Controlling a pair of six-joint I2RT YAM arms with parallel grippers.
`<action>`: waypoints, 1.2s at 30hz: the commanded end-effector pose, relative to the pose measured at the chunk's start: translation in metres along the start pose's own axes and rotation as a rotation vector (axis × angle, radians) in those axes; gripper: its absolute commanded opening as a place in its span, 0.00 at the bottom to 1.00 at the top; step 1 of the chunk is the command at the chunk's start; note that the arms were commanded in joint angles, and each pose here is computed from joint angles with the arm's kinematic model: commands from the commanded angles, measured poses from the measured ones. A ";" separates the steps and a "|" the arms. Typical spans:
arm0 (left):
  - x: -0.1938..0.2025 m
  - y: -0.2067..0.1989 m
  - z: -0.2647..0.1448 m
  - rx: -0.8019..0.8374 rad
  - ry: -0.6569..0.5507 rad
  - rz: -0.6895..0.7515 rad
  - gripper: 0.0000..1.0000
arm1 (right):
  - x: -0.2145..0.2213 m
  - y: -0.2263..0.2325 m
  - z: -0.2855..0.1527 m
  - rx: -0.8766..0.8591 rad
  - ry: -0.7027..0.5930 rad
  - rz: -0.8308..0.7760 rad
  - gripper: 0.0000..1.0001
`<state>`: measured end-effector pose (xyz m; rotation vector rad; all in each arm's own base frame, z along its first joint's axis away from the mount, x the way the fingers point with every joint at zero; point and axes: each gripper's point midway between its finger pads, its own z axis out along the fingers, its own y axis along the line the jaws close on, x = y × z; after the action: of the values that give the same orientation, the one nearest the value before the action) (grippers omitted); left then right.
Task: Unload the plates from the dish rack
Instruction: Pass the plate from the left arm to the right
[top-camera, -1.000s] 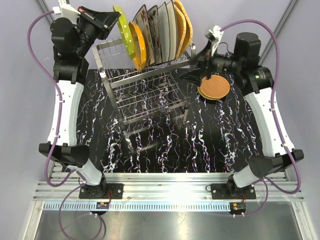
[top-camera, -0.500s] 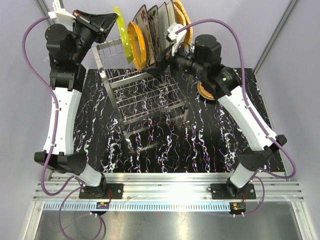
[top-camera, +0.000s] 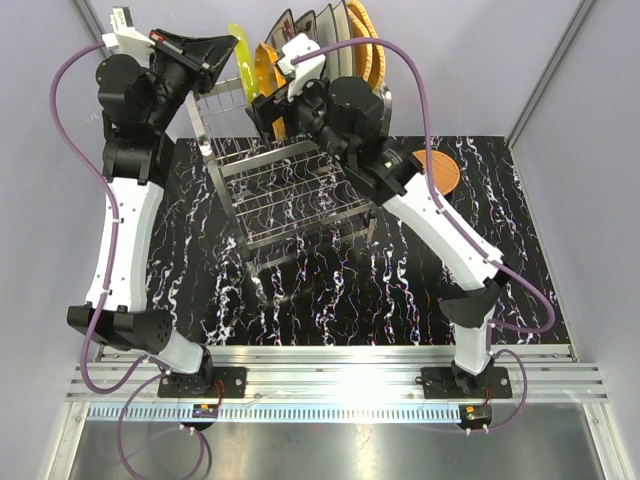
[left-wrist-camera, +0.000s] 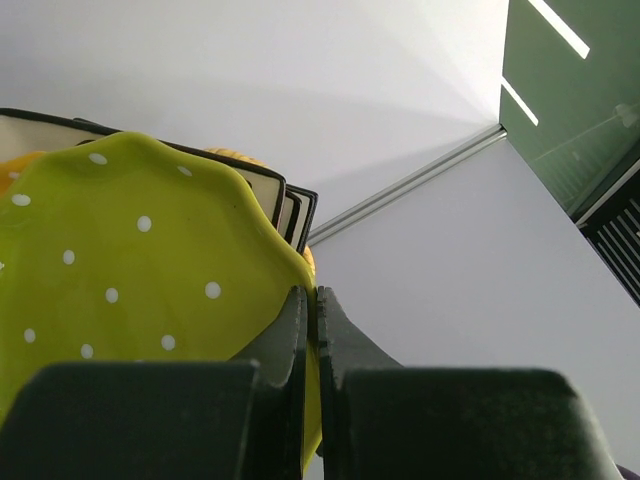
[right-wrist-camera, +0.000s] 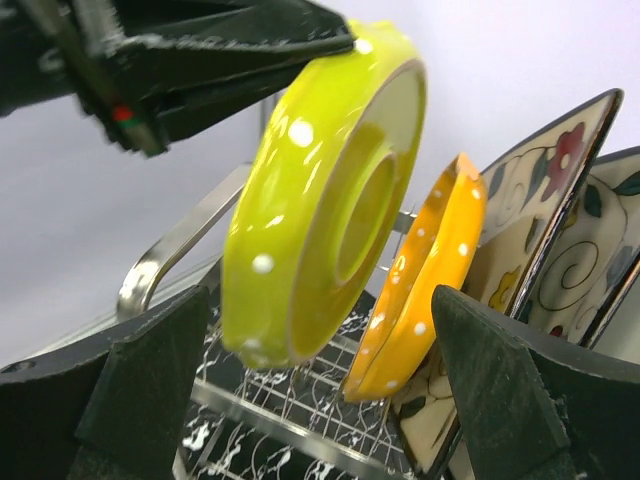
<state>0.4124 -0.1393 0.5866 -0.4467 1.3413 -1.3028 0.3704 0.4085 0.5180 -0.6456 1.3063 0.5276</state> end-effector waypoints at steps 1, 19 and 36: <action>-0.032 -0.097 -0.037 0.270 -0.139 0.063 0.00 | -0.027 -0.010 0.004 0.104 -0.082 0.033 1.00; -0.032 -0.088 -0.039 0.249 -0.157 0.043 0.00 | -0.009 -0.015 0.038 0.260 -0.135 -0.039 0.87; -0.029 -0.083 -0.041 0.250 -0.150 0.020 0.00 | -0.025 -0.017 0.044 0.277 -0.225 -0.080 0.39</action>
<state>0.4069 -0.1312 0.5855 -0.4985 1.2884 -1.3100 0.4123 0.4406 0.5055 -0.4938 1.2333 0.3299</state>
